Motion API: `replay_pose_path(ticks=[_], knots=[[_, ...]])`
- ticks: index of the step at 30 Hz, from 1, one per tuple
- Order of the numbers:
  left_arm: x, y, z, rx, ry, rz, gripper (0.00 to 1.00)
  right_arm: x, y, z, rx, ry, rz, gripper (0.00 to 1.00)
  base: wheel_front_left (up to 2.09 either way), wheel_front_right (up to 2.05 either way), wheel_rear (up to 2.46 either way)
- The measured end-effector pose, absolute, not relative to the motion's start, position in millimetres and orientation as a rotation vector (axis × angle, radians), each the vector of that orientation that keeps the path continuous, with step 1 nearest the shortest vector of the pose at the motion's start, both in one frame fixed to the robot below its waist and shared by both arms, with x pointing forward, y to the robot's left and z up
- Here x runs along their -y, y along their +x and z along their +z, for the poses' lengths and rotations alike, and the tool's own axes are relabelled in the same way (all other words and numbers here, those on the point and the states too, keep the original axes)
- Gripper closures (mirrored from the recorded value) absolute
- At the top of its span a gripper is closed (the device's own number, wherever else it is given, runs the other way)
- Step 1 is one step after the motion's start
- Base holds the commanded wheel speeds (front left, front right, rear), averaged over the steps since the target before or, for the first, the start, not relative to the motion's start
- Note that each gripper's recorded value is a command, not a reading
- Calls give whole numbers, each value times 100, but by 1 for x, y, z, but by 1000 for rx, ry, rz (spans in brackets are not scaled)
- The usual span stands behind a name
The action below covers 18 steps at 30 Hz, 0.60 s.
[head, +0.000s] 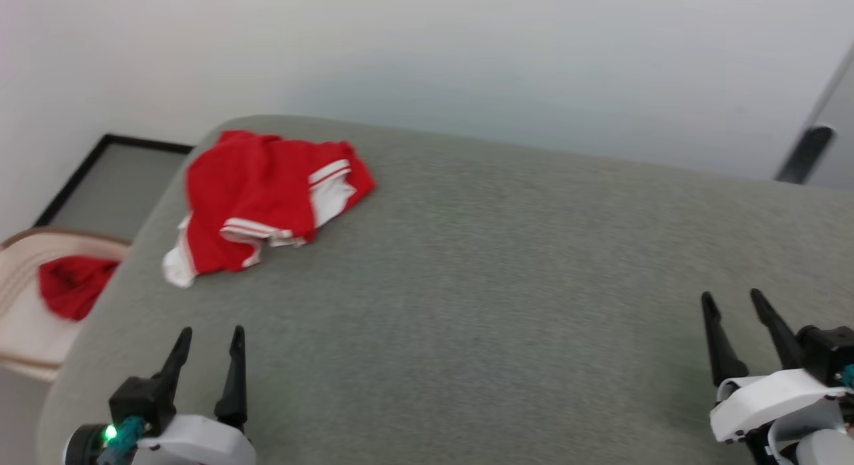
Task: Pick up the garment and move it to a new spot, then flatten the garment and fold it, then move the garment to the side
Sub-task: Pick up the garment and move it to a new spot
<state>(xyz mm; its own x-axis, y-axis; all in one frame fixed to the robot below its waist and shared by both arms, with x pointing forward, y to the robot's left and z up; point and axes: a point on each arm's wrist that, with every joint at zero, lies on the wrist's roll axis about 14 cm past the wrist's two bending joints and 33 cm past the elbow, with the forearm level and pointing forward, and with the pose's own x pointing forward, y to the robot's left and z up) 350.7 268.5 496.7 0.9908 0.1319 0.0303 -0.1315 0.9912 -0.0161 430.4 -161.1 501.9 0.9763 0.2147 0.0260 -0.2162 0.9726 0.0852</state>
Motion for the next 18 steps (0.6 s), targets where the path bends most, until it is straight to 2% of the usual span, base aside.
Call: replay_pose_path(ticks=[14, 18], knots=[[-338, 255, 487, 16, -33, 421, 0, 43, 443, 496, -25, 100, 522, 0, 0, 0, 0], [-361, 218, 489, 35, -53, 548, 0, -5, 440, 501, -21, 88, 649, 0, 0, 0, 0]])
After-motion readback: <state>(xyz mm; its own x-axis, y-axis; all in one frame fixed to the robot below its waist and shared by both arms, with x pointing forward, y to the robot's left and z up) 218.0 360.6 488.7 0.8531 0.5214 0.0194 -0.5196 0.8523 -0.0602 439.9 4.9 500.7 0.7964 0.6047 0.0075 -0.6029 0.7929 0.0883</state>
